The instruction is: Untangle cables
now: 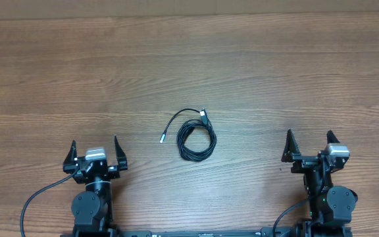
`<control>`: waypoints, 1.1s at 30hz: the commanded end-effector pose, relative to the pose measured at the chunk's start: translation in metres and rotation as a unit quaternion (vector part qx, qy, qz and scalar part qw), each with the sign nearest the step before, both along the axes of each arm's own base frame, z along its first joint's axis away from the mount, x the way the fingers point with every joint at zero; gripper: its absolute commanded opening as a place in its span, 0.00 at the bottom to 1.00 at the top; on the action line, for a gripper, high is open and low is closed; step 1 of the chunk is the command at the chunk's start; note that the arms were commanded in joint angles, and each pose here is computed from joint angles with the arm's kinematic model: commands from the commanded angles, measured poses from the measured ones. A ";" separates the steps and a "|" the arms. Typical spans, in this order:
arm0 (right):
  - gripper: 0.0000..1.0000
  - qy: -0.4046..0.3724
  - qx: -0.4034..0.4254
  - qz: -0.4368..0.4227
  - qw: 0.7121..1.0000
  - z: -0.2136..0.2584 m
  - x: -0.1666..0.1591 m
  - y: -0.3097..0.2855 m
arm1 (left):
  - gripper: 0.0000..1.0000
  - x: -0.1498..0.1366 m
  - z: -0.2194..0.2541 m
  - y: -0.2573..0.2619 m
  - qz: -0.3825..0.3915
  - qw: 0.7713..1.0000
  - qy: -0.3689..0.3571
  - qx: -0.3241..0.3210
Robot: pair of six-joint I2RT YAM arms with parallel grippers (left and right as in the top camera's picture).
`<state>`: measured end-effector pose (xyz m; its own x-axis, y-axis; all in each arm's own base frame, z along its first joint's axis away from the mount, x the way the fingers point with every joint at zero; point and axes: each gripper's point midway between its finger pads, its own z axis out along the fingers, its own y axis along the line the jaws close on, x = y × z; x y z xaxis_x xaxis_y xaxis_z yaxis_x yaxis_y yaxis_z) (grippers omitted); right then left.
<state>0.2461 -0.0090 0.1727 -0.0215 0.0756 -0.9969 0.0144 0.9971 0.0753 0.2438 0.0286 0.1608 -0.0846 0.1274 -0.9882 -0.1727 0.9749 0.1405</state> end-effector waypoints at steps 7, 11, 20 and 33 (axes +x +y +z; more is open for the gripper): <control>1.00 -0.001 -0.001 -0.009 1.000 -0.002 0.000 -0.003 | 0.99 0.000 0.000 0.000 0.000 1.000 -0.002 0.005; 1.00 -0.001 -0.001 -0.008 1.000 -0.002 0.000 -0.003 | 1.00 0.000 0.000 0.000 0.000 1.000 -0.002 0.005; 1.00 -0.001 -0.001 -0.009 1.000 -0.002 0.000 -0.003 | 0.99 0.000 0.000 0.000 0.000 1.000 -0.002 0.005; 1.00 -0.016 -0.002 0.020 1.000 0.005 0.000 0.007 | 0.99 0.000 0.005 0.003 0.006 1.000 -0.008 0.018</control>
